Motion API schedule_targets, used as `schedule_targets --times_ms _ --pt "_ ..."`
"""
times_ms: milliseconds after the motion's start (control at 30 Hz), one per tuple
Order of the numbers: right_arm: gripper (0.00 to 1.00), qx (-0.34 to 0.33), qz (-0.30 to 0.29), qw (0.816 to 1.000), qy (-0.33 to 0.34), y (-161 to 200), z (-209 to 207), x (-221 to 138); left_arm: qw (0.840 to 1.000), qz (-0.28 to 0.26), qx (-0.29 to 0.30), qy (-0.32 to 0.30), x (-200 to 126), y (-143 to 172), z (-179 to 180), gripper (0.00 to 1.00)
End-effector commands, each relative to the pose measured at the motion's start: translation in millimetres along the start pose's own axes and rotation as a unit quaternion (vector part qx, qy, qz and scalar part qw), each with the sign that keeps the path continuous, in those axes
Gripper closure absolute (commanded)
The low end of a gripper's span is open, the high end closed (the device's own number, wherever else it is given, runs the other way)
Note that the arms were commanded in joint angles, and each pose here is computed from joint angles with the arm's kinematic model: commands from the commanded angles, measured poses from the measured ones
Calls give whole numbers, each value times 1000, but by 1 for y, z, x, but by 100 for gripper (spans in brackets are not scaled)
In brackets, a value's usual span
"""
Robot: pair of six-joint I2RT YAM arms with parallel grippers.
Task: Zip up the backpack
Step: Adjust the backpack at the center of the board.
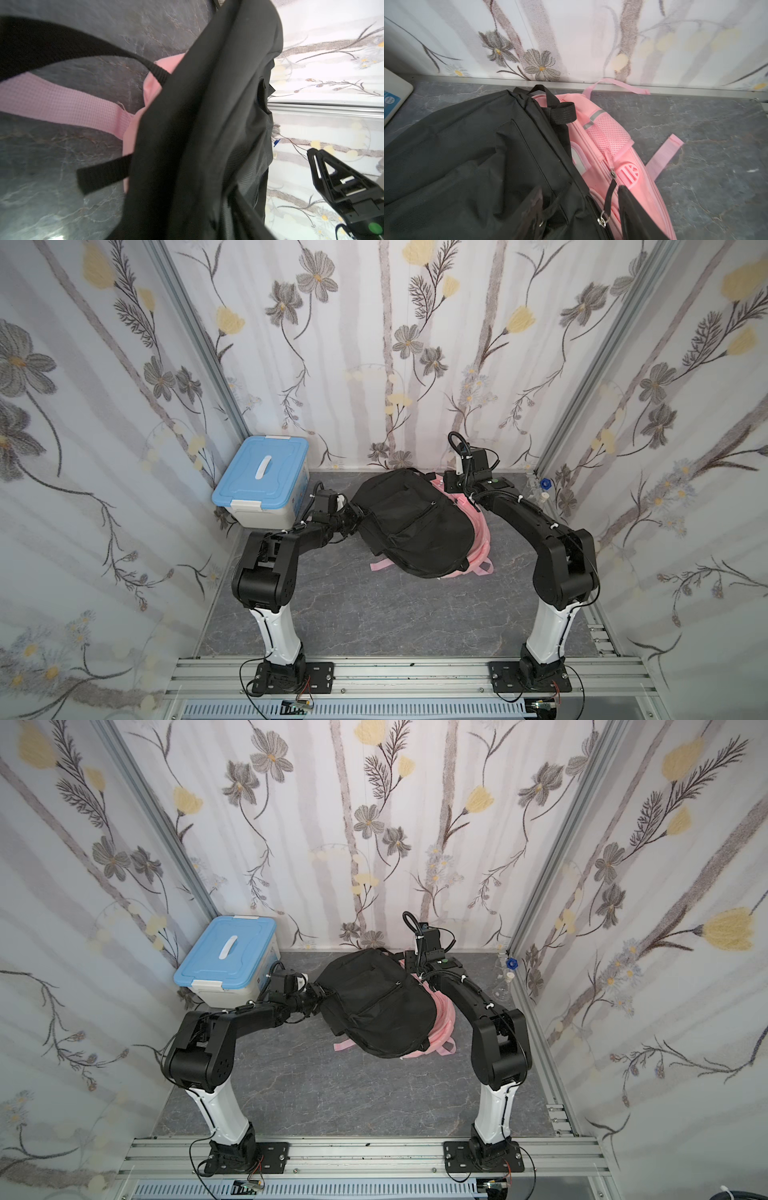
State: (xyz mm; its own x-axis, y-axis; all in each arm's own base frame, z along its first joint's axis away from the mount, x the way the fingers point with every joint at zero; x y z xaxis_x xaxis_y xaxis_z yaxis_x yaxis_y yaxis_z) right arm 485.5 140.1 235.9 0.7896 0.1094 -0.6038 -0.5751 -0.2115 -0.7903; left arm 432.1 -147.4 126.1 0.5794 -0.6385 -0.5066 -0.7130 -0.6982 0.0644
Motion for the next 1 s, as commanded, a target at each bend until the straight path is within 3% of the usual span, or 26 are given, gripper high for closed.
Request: schedule_targets --times_ms 0,100,267,533,767,867,967 --pt "41 20 52 996 68 30 -23 -6 999 -37 11 -37 -4 -11 3 20" --pt "41 39 81 994 70 59 -31 -4 997 -48 20 -48 -12 -10 -9 1" --pt "42 87 92 992 25 91 -34 -4 995 -44 9 -92 -44 32 -9 0" --pt "43 133 70 987 -61 91 -27 -14 996 54 -41 -62 -46 121 15 0" --pt "44 136 97 983 -76 101 -21 6 999 48 -13 -12 -33 124 11 0" --pt "47 140 114 980 -84 110 -18 18 999 46 4 -13 -21 118 7 8" --pt "65 142 116 979 -93 113 -16 18 999 47 20 -7 -13 113 1 29"
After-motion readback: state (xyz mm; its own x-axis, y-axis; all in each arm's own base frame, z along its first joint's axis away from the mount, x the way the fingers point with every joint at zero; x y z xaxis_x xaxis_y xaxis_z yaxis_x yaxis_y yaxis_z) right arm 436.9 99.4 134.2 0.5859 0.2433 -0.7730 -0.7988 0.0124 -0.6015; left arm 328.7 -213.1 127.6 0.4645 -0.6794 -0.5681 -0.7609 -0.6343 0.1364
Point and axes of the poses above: each gripper's point midway between its finger pads, its own x axis out along the fingers, its own z axis along the line the jaws close on, y = z × x, the point moved 5 cm from there along -x, back along the fingers, and after that the axes turned 15 degrees about -x, right-handed, at the moved point
